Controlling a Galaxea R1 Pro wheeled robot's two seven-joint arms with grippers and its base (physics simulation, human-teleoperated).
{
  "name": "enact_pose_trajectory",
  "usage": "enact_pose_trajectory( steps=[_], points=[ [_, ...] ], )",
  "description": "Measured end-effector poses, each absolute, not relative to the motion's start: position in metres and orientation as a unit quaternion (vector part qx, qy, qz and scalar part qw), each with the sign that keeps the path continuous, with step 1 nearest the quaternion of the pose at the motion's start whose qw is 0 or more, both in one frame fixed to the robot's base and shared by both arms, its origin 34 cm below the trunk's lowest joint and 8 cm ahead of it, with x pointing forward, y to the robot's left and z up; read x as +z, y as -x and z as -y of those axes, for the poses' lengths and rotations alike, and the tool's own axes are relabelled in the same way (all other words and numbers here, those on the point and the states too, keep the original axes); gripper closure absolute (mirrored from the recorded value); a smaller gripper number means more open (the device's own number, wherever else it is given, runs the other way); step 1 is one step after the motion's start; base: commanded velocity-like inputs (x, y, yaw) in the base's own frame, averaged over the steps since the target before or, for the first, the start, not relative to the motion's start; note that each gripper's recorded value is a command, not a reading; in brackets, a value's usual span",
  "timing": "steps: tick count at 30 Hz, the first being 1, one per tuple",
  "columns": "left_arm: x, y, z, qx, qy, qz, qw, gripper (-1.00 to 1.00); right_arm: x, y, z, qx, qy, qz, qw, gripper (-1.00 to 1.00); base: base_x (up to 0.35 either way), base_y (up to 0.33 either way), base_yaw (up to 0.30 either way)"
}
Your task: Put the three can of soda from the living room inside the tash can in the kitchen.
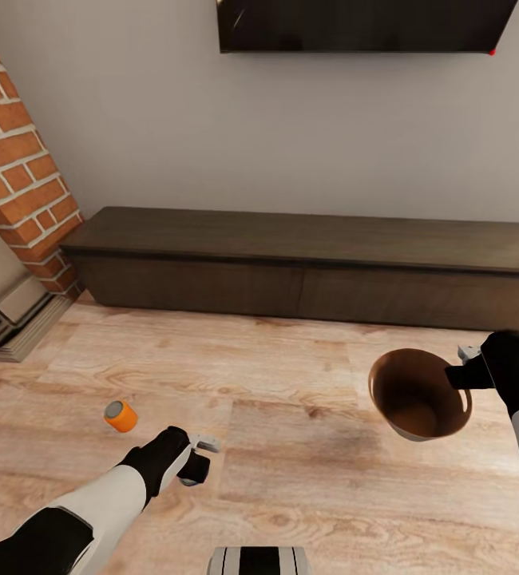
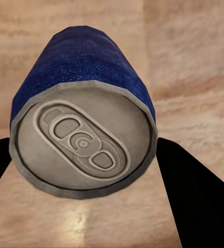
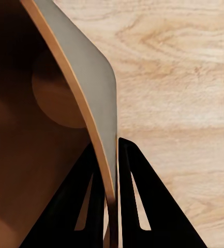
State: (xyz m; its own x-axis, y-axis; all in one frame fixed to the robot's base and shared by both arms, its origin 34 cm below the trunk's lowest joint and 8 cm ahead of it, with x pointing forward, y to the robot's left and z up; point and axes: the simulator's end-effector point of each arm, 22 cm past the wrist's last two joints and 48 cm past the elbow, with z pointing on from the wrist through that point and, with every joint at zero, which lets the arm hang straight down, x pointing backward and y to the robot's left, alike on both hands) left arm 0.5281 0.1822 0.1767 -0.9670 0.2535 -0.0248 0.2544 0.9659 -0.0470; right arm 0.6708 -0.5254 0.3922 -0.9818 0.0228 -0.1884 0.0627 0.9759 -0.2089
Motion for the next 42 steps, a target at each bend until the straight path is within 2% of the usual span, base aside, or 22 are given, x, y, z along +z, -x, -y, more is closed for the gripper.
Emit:
enact_pose_trajectory(
  steps=[12, 18, 25, 32, 42],
  points=[
    [0.201, -0.539, -0.183, -0.025, -0.129, -0.991, 0.018, 1.0, 0.413, -0.677, 0.506, -0.094, -0.015, -0.989, 0.114, 1.0, 0.0, 0.0, 0.0],
    [0.236, -0.555, -0.156, -0.074, -0.133, -0.988, 0.011, 1.0, 0.403, -0.667, 0.485, -0.068, -0.015, -0.993, 0.097, 1.0, 0.0, 0.0, 0.0],
    [0.329, -0.622, -0.152, -0.121, -0.148, -0.979, 0.072, 1.0, 0.401, -0.665, 0.453, -0.031, -0.013, -0.995, 0.095, 1.0, 0.0, 0.0, 0.0],
    [0.453, -0.688, -0.125, -0.219, -0.193, -0.94, 0.177, 1.0, 0.396, -0.663, 0.409, -0.014, 0.014, -0.996, 0.084, 1.0, 0.0, 0.0, 0.0],
    [0.6, -0.716, -0.066, -0.336, -0.271, -0.871, 0.234, 1.0, 0.395, -0.66, 0.33, 0.026, 0.059, -0.996, 0.069, 1.0, 0.0, 0.0, 0.0]
  ],
)
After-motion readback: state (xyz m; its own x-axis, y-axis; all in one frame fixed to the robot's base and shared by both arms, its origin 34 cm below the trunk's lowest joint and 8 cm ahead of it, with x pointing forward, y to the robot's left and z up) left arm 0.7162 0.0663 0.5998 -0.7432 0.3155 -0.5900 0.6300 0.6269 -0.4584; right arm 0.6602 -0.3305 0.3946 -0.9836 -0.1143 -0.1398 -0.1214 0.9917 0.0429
